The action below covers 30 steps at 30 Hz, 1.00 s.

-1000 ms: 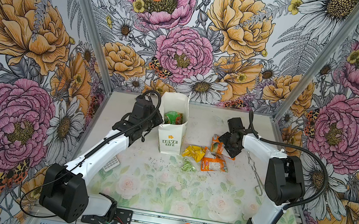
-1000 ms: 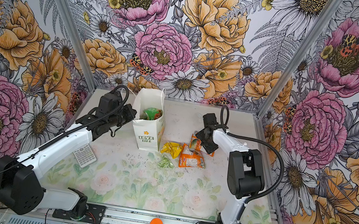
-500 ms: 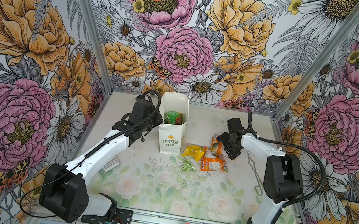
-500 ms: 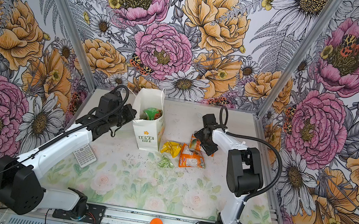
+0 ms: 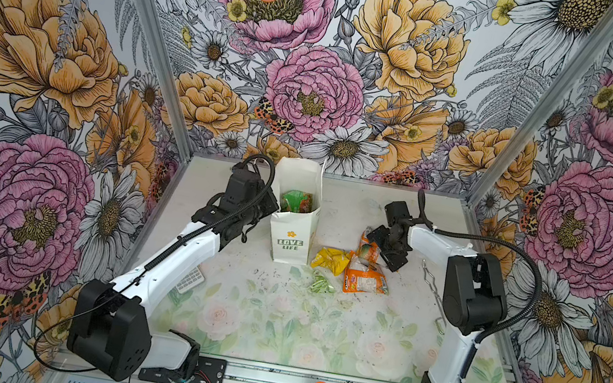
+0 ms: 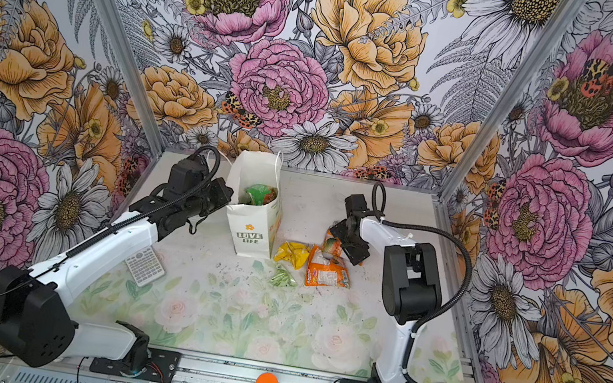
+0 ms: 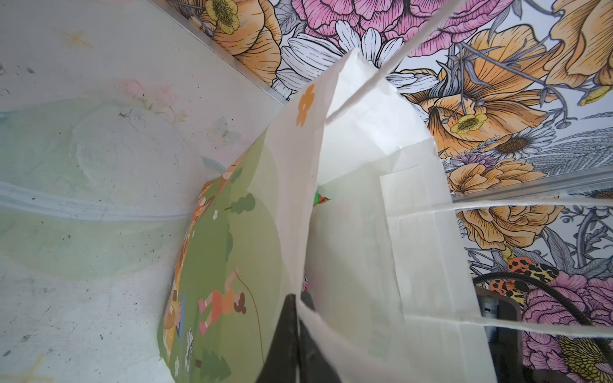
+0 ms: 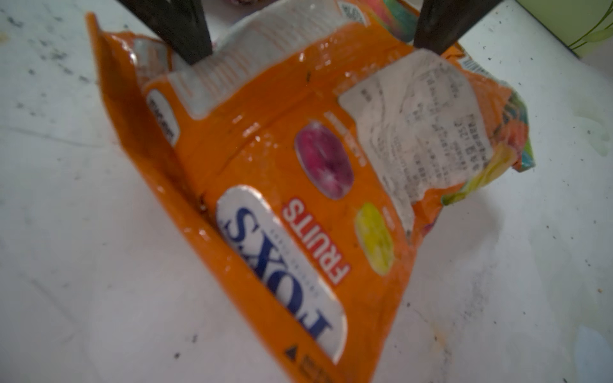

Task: Place the snacks into the paper bag
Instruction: 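Close the right gripper on the orange Fox's packet and lift it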

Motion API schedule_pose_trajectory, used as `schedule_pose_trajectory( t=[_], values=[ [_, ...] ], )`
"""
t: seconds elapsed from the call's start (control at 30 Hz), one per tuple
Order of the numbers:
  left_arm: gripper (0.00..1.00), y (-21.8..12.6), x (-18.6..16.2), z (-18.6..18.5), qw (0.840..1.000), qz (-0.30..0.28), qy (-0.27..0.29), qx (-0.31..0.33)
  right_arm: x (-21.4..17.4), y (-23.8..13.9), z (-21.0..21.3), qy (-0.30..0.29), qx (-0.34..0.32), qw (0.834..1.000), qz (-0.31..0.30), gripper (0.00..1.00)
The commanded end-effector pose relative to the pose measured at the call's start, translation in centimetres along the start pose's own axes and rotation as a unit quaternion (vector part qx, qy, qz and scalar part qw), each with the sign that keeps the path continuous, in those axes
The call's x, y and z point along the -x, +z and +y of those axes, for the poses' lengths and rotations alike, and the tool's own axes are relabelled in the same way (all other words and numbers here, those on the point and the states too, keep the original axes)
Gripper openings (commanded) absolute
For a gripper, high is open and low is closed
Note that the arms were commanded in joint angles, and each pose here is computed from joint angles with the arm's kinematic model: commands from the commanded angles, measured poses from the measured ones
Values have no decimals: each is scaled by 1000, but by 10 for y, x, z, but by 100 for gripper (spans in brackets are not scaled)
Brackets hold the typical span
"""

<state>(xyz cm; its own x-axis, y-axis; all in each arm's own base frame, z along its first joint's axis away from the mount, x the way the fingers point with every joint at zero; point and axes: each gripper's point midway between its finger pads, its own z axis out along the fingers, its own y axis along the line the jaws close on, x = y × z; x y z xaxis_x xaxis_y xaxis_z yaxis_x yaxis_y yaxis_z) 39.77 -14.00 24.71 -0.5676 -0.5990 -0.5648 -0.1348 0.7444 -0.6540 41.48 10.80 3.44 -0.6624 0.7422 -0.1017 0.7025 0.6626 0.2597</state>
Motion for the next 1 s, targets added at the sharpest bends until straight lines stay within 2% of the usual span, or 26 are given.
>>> schedule_pose_trajectory(
  t=[0.0, 0.27, 0.57, 0.83, 0.97],
  values=[
    [0, 6, -11, 23, 999, 21, -6, 35, 0, 21, -10, -6, -23, 1000, 13, 96],
    [0, 8, -11, 24, 999, 23, -6, 36, -3, 36, -17, -10, -35, 999, 32, 95],
    [0, 10, -10, 23, 999, 23, -6, 36, -1, 38, -23, -29, -41, 998, 30, 85],
    [0, 9, -10, 23, 999, 22, -6, 36, 3, 33, -23, -58, -39, 997, 18, 48],
    [0, 8, -11, 23, 999, 22, -7, 36, 4, 30, -22, -68, -33, 997, 12, 36]
  ],
)
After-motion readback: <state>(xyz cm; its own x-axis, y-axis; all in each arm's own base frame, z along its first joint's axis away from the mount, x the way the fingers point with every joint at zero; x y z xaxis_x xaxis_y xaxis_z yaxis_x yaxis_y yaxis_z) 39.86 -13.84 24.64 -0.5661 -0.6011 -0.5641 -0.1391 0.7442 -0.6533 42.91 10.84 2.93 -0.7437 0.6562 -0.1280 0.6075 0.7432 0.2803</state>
